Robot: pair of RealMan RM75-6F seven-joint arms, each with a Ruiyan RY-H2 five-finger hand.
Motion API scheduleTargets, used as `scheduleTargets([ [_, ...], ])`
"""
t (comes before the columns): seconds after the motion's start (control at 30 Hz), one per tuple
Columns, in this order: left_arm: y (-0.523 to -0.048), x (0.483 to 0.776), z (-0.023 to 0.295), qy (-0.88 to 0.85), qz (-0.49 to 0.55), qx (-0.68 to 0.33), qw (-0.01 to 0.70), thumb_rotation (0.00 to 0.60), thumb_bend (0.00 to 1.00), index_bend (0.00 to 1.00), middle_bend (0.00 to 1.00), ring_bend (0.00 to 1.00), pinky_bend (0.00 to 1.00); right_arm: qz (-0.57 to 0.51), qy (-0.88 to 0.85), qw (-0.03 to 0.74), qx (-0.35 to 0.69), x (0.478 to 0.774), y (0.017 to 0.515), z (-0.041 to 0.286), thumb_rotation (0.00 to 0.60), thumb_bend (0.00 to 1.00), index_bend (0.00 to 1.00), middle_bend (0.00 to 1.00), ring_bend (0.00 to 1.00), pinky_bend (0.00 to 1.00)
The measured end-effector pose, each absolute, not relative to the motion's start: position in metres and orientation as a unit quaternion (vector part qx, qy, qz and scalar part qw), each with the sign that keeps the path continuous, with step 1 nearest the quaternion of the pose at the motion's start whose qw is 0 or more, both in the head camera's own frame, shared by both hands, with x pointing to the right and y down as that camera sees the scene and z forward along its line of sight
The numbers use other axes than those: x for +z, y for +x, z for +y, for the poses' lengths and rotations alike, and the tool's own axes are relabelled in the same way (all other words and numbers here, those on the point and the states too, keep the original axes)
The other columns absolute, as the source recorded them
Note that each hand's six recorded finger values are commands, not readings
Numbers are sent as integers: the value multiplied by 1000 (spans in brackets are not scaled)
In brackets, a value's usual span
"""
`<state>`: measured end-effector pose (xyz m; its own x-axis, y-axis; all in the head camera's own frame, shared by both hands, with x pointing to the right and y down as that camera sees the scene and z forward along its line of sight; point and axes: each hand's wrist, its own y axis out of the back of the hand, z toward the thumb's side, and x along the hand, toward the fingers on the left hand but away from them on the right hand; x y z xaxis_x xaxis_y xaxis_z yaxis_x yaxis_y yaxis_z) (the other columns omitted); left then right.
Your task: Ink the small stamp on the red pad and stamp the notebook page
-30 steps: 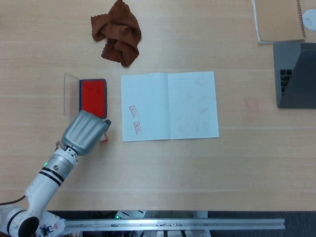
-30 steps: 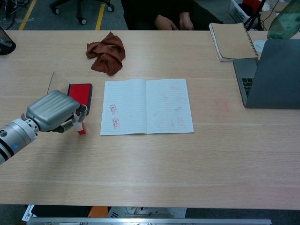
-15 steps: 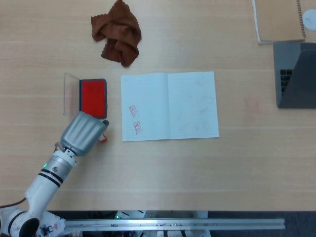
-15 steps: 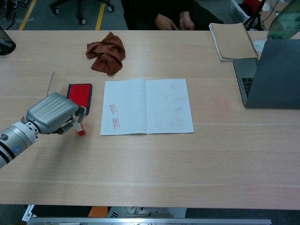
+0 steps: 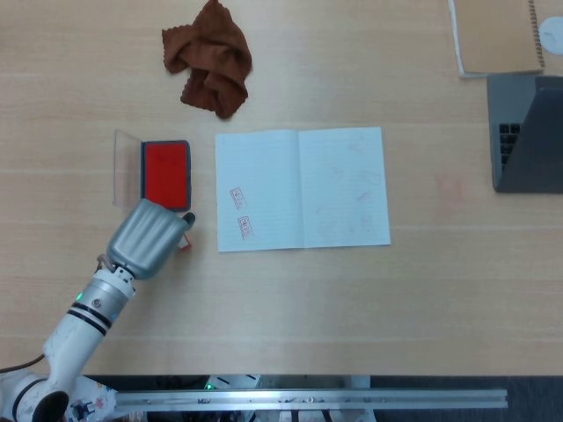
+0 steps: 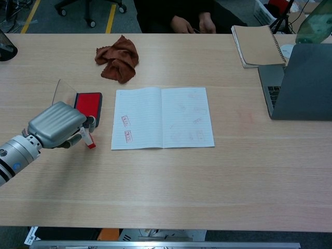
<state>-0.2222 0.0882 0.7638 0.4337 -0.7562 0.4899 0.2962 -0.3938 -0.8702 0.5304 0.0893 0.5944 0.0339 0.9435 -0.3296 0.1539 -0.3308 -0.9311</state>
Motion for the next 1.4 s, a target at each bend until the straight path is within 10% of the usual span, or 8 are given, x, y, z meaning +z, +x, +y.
scheduleTargets([
  [0.5, -222, 709, 78, -683, 236, -467, 509, 600, 383, 381, 907, 975, 1000, -450, -614, 371, 531, 591, 532, 89, 600, 348, 502, 465, 278, 347],
  [0.77, -262, 662, 61, -659, 336, -456, 495, 600, 382, 334, 686, 706, 961, -453, -608, 367, 538, 591, 537, 87, 600, 348, 435, 456, 271, 347],
  [1.13, -334, 637, 70, -599, 431, -490, 464, 600, 341, 134, 253, 222, 323, -456, -603, 376, 536, 593, 538, 79, 600, 348, 322, 361, 186, 264],
  [1.4, -375, 623, 102, -552, 477, -514, 450, 600, 341, 133, 244, 210, 289, -438, -621, 382, 527, 596, 523, 72, 600, 349, 322, 361, 186, 264],
])
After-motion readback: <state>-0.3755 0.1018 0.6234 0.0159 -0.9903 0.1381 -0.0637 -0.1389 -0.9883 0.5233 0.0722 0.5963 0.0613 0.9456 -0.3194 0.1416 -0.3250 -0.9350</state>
